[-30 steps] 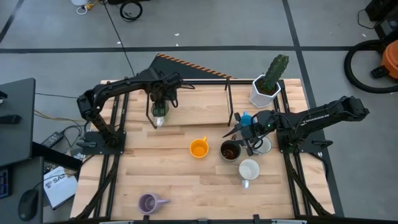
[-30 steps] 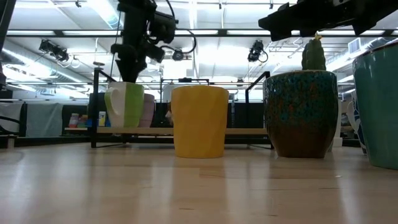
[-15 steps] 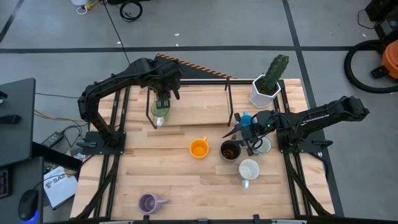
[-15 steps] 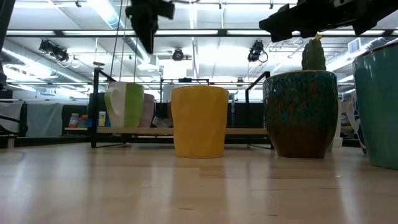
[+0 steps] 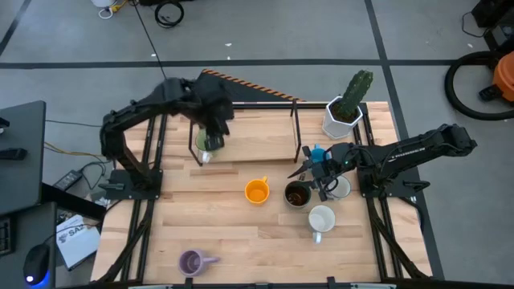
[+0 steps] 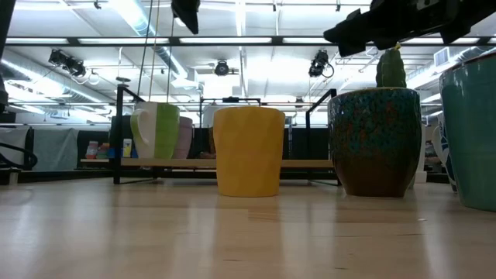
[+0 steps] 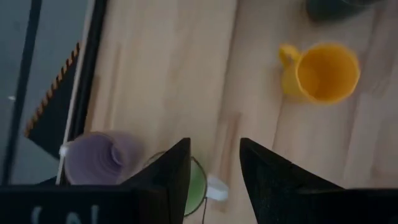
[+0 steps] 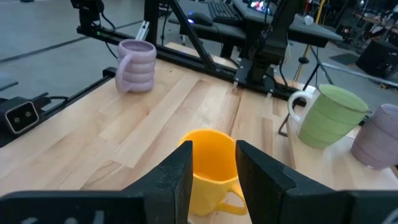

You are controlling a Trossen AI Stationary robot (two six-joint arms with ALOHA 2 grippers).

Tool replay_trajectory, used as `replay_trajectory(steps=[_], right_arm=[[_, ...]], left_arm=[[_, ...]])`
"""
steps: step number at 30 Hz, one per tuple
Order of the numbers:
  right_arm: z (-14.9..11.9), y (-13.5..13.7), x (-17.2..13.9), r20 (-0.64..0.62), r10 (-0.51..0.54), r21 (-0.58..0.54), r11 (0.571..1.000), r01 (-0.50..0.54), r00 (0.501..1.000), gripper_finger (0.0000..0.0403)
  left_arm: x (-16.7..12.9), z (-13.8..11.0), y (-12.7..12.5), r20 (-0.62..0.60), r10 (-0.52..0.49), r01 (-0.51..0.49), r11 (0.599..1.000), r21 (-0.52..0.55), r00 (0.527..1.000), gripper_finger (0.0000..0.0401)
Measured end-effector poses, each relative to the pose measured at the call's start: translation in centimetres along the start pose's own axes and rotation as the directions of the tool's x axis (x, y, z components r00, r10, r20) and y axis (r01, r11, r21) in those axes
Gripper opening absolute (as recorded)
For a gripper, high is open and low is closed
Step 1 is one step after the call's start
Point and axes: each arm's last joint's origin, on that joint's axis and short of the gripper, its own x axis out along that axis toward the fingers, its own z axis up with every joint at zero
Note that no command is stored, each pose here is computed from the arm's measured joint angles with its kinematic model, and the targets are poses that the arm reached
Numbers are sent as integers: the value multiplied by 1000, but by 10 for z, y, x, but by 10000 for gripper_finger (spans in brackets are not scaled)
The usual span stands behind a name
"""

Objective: Place coffee mugs
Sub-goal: Put the yellow mug on the shelf

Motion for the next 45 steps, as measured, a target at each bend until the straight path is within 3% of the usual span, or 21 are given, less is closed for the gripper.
replay_trajectory(steps=[4, 10, 16, 29, 40, 45], right_arm=[[0, -1, 0, -10, -59, 26, 998, 59, 998, 127], [4, 1, 2, -20, -227, 61, 972, 227, 974, 127], [0, 4, 16, -75, -351, 70, 932, 356, 933, 123], [27, -6, 75, -272, -271, 55, 954, 296, 923, 117], [43, 7, 94, -335, -175, 60, 977, 206, 926, 117], [55, 16, 100, -389, -113, 62, 987, 149, 914, 117]], left_arm=[[34, 2, -31, -12, 60, -59, 994, 90, 998, 144], [80, -4, -65, 23, 37, -40, 988, 151, 999, 144], [92, -29, -75, 8, 25, -26, 982, 185, 1000, 144], [61, -88, -50, 209, -28, 7, 995, 99, 977, 144], [33, -91, -38, 387, -5, -16, 999, 52, 922, 144], [36, -88, -33, 399, 12, -47, 996, 80, 917, 144]])
